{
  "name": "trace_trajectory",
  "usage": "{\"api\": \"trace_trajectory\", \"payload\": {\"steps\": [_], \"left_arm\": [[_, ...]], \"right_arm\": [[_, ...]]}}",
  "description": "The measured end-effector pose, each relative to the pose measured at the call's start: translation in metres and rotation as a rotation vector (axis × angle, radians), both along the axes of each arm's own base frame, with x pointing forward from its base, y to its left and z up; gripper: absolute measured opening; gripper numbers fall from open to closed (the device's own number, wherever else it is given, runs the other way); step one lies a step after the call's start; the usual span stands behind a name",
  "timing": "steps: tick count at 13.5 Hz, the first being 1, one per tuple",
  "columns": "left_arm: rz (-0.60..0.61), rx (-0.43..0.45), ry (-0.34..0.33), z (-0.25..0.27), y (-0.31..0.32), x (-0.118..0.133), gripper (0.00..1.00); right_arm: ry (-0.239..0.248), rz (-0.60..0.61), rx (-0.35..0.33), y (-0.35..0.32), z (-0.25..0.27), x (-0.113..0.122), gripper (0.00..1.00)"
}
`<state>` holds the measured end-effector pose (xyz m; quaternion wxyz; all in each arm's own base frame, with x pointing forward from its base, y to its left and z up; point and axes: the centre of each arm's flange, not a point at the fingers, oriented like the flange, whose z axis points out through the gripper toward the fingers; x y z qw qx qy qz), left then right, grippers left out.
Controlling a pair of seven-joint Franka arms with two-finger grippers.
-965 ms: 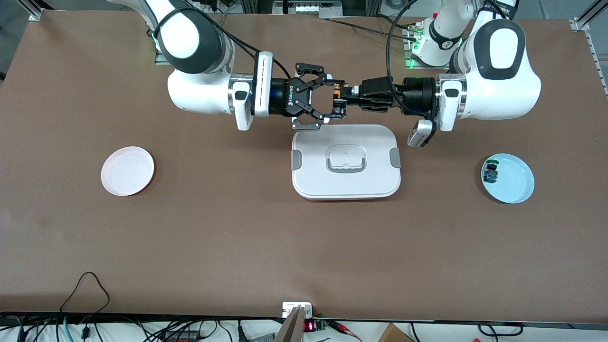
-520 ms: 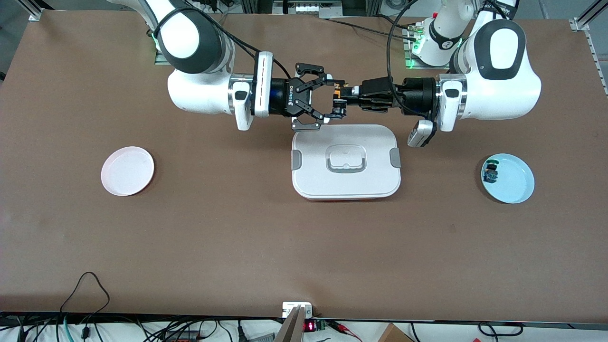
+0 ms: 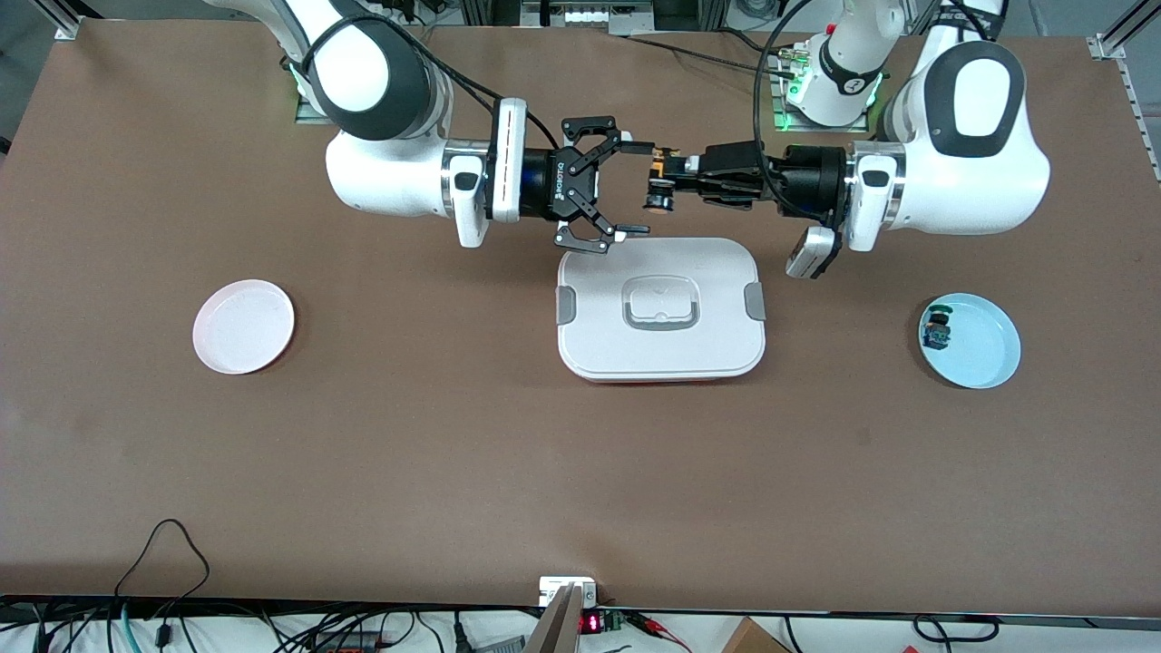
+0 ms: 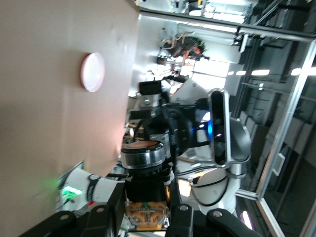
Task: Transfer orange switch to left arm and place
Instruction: 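Open the right gripper while the left gripper pulls the switch away, then lower the switch onto the blue plate while the right gripper withdraws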
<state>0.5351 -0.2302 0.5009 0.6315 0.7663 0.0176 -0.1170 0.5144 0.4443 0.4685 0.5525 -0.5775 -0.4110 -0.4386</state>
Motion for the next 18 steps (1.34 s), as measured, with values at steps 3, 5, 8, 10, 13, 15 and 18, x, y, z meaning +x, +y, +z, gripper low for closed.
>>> {"api": "trace_trajectory", "payload": {"steps": [3, 5, 8, 10, 13, 15, 18], "left_arm": [[-0.036, 0.049, 0.012, -0.006, 0.044, 0.005, 0.4], [-0.064, 0.126, 0.02, -0.015, 0.085, 0.005, 0.4], [-0.076, 0.236, 0.038, -0.028, 0.139, 0.005, 0.4], [-0.09, 0.355, 0.034, -0.035, 0.168, 0.004, 0.4], [-0.124, 0.563, -0.007, -0.029, 0.206, 0.007, 0.4], [-0.147, 0.715, -0.006, -0.035, 0.243, 0.009, 0.4], [-0.207, 0.908, 0.014, -0.056, 0.294, 0.014, 0.4]], "right_arm": [[-0.002, -0.029, -0.007, -0.014, -0.001, 0.012, 1.0], [0.003, -0.053, -0.022, -0.029, -0.008, 0.02, 1.0], [-0.022, -0.068, -0.09, -0.063, -0.017, 0.032, 1.0], [-0.053, -0.057, -0.121, -0.094, -0.014, 0.043, 1.0], [-0.088, -0.027, -0.167, -0.146, -0.015, 0.062, 1.0], [-0.097, -0.001, -0.198, -0.176, -0.019, 0.071, 1.0], [0.011, 0.033, -0.258, -0.212, -0.021, 0.078, 1.0]]}}
